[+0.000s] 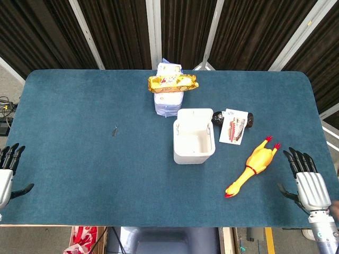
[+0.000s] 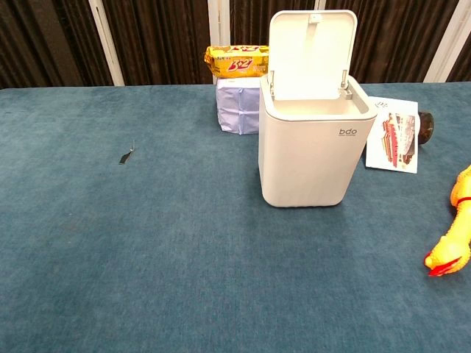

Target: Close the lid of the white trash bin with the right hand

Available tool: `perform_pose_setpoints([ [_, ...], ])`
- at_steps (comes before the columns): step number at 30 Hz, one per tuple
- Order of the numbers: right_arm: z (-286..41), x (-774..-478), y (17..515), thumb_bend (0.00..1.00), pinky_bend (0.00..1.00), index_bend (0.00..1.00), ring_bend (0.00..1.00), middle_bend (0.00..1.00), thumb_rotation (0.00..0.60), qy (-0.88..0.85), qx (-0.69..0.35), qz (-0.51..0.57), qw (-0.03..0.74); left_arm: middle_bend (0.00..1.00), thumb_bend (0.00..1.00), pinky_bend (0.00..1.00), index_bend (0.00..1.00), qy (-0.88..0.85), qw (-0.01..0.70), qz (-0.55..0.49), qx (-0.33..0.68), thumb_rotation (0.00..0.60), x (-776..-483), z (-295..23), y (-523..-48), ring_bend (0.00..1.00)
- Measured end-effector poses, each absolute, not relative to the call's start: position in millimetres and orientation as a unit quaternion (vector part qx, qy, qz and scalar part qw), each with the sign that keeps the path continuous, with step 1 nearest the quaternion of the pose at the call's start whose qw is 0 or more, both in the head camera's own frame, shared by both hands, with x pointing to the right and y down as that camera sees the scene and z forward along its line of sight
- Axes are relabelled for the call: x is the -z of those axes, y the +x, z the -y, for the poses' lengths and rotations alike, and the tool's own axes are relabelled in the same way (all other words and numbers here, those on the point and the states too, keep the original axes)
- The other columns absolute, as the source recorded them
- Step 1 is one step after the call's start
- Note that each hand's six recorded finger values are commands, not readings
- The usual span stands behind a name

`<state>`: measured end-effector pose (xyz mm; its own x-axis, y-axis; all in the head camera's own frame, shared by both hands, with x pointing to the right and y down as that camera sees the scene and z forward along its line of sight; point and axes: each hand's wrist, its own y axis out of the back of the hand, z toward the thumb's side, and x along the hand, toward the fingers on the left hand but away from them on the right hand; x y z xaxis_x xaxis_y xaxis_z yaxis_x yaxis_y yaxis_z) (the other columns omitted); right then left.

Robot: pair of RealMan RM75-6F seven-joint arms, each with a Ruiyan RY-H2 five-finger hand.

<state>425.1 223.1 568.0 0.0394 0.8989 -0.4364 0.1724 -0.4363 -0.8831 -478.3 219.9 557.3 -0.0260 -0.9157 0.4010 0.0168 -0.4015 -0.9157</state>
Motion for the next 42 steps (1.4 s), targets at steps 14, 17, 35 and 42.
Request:
perform_pose_setpoints([
  [14, -210, -559, 414, 0.31, 0.0, 0.0, 0.0, 0.0, 0.6, -0.651, -0.528, 0.438, 0.325, 0.0, 0.0, 0.0, 0.0, -0.577, 0.386, -0.392, 0.603, 0.6, -554, -222, -482, 0.0],
  [17, -198, -552, 407, 0.31, 0.17, 0.0, 0.02, 0.0, 0.6, -0.656, -0.514, 0.451, 0.319, 0.0, 0.0, 0.0, 0.0, -0.577, 0.382, -0.396, 0.604, 0.6, -554, -222, -483, 0.0],
  [35, -79, -530, 347, 0.63, 0.86, 0.0, 0.86, 0.73, 0.6, -0.71, -0.478, 0.468, 0.219, 0.0, 0.0, 0.0, 0.0, -0.587, 0.361, -0.398, 0.606, 0.6, -558, -219, -482, 0.0],
  [42, -45, -531, 309, 0.72, 0.89, 0.0, 0.9, 0.77, 0.6, -0.734, -0.475, 0.449, 0.186, 0.0, 0.0, 0.0, 0.0, -0.589, 0.353, -0.402, 0.606, 0.6, -559, -217, -482, 0.0],
])
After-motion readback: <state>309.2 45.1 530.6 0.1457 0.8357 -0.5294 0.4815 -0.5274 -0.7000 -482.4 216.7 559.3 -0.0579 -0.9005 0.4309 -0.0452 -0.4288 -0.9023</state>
